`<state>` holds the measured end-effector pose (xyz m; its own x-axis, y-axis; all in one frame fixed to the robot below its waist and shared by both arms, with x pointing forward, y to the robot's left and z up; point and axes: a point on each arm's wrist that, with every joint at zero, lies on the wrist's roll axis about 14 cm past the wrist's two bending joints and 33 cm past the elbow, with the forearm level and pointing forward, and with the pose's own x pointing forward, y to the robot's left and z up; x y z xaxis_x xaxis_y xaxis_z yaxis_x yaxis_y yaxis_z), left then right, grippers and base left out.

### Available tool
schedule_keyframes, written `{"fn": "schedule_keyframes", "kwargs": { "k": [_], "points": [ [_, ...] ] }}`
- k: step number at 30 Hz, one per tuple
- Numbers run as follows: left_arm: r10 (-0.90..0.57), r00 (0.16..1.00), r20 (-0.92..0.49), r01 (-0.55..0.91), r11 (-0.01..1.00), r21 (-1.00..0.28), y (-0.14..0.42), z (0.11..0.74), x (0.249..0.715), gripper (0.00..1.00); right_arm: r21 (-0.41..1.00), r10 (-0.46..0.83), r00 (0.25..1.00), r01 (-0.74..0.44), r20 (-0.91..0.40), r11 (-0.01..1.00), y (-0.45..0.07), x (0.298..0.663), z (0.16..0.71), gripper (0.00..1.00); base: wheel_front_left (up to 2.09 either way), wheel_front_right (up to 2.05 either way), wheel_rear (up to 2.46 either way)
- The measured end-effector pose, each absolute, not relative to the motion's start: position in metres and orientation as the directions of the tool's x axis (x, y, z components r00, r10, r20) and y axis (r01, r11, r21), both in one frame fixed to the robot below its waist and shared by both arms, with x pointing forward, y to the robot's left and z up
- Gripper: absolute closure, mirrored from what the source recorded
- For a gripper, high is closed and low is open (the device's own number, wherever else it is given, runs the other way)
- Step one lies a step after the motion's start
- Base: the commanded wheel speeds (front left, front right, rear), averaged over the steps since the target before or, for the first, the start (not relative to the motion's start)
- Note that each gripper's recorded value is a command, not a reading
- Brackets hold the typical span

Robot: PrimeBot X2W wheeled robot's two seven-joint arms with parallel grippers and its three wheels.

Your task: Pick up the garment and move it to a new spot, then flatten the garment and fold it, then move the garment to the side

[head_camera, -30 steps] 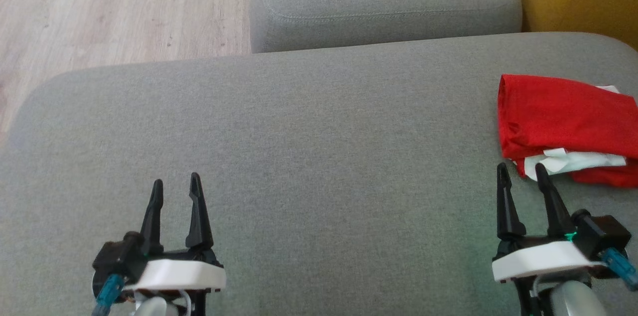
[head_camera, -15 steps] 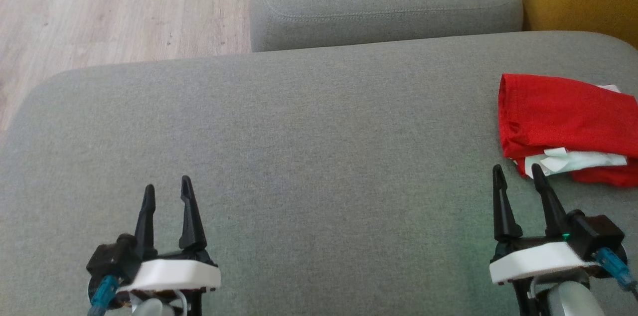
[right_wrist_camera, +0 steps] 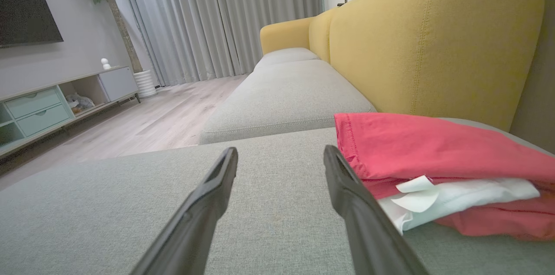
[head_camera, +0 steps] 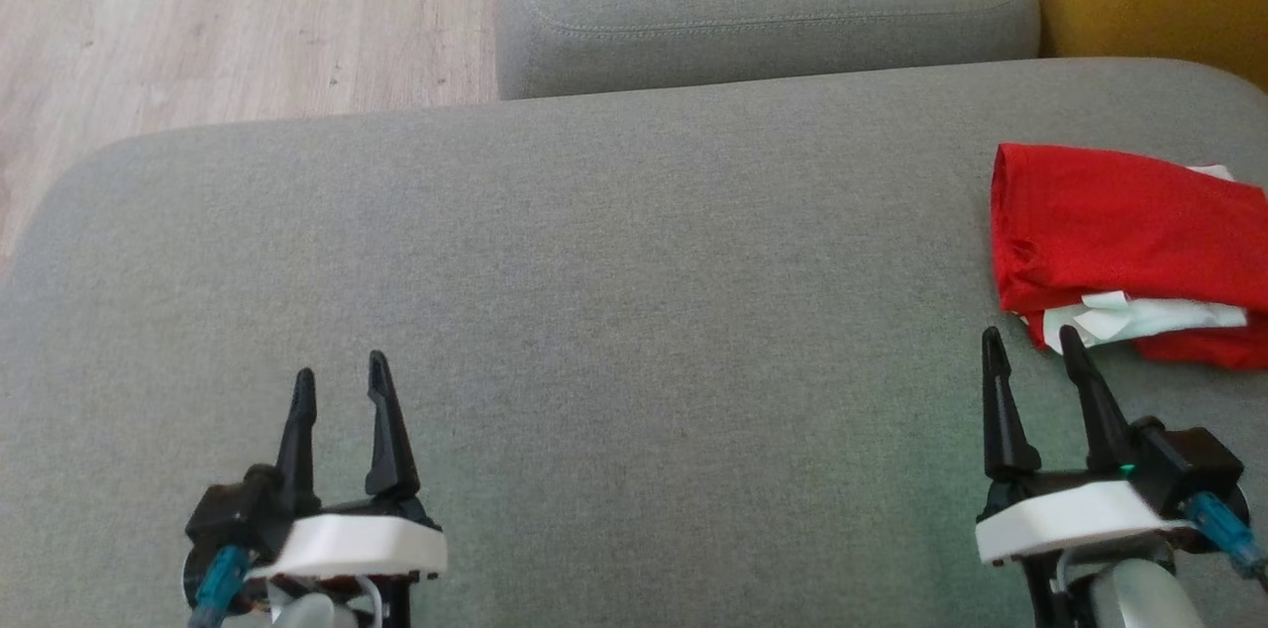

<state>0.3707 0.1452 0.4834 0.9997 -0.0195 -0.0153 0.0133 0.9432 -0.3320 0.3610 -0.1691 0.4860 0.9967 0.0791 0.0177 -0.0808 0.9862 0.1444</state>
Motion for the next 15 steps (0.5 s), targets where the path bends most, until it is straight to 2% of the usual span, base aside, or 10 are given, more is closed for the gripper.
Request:
{"fn": "schedule_keyframes", "kwargs": {
  "k": [15],
  "points": [
    [-0.019,0.999,-0.037,0.005,0.932,-0.362,0.145,0.477,0.372,0.00,0.143,0.076,0.996,-0.082,0.043,0.986,-0.170,0.362,0.494,0.00,0.00,0.00,0.00]
  ]
}}
